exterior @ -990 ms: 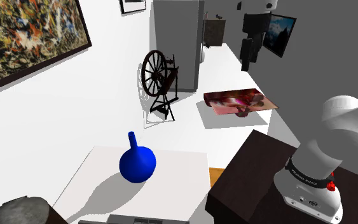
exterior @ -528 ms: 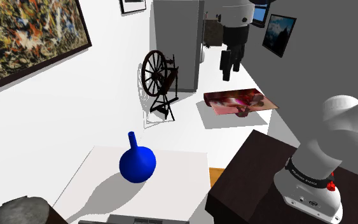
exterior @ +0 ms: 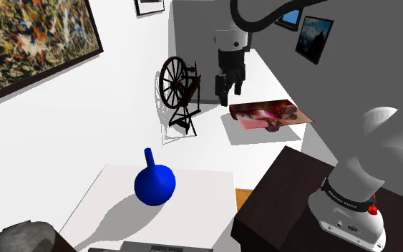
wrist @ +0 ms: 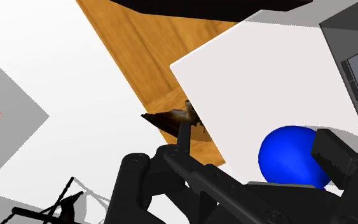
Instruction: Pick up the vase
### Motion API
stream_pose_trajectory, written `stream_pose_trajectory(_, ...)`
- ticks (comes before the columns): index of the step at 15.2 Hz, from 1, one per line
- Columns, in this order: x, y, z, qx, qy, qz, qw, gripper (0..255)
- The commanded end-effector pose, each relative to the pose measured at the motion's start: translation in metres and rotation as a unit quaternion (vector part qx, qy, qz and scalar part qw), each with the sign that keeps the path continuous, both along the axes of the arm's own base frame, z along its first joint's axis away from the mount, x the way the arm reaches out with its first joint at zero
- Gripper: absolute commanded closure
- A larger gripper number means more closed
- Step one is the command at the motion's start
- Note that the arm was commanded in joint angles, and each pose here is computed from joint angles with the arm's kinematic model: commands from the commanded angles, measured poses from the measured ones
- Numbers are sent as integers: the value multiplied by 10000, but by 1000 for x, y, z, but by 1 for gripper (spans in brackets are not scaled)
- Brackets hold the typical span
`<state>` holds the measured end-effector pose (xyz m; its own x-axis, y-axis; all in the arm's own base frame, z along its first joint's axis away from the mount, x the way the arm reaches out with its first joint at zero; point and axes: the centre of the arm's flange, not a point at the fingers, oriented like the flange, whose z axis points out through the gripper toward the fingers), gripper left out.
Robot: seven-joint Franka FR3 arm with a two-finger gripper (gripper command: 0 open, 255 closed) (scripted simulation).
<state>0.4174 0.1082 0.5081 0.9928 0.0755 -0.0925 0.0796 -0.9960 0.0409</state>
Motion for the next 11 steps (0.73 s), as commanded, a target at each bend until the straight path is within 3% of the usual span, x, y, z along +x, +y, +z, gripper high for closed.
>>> stream_pose_trajectory(1, 16, 16, -15, 17, 13, 0, 10000, 0)
stream_pose_trajectory(11, 97, 97, -81, 81, 86, 12, 9999, 0)
